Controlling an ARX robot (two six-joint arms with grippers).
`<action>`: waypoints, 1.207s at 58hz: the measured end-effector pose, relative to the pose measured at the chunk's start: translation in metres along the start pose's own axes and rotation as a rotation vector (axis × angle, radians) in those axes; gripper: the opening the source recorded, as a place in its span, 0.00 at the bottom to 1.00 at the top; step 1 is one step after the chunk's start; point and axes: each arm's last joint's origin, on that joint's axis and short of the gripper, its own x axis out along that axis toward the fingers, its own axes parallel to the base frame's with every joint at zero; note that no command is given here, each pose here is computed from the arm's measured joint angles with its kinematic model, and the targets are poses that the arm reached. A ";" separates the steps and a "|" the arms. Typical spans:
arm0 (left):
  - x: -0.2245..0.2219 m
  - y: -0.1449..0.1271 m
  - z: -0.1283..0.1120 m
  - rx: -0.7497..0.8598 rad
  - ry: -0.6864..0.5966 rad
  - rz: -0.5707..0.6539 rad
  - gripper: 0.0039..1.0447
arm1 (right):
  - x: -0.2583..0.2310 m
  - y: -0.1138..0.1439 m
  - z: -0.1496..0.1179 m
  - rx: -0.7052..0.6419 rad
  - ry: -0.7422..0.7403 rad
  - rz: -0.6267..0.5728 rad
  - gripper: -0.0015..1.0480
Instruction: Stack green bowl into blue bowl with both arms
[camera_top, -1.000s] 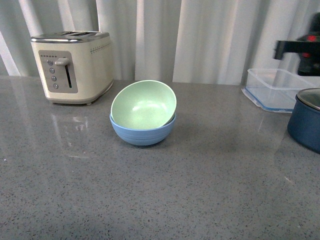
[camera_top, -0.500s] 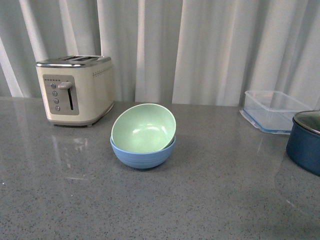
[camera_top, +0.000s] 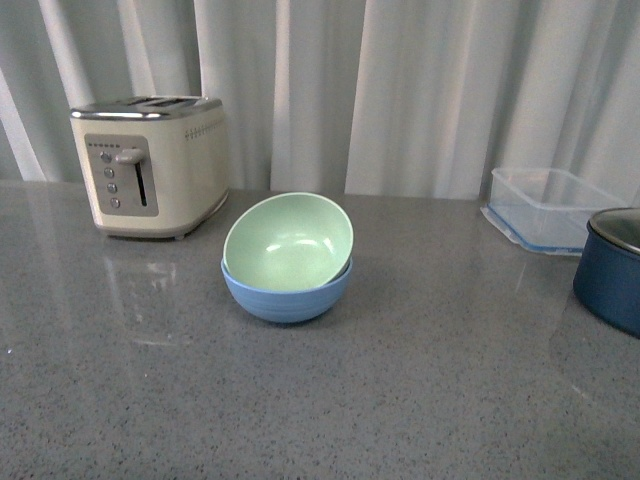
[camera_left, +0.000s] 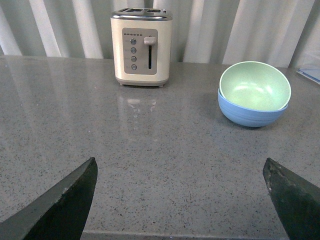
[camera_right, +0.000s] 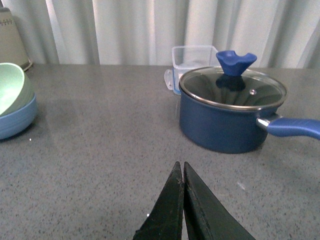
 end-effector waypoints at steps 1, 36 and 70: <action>0.000 0.000 0.000 0.000 0.000 0.000 0.94 | -0.001 0.000 -0.001 0.000 0.004 0.000 0.01; 0.000 0.000 0.000 0.000 0.000 0.000 0.94 | -0.024 0.000 0.005 0.000 -0.021 0.000 0.01; 0.000 0.000 0.000 0.000 0.000 0.000 0.94 | -0.037 0.000 0.005 0.000 -0.023 0.000 0.01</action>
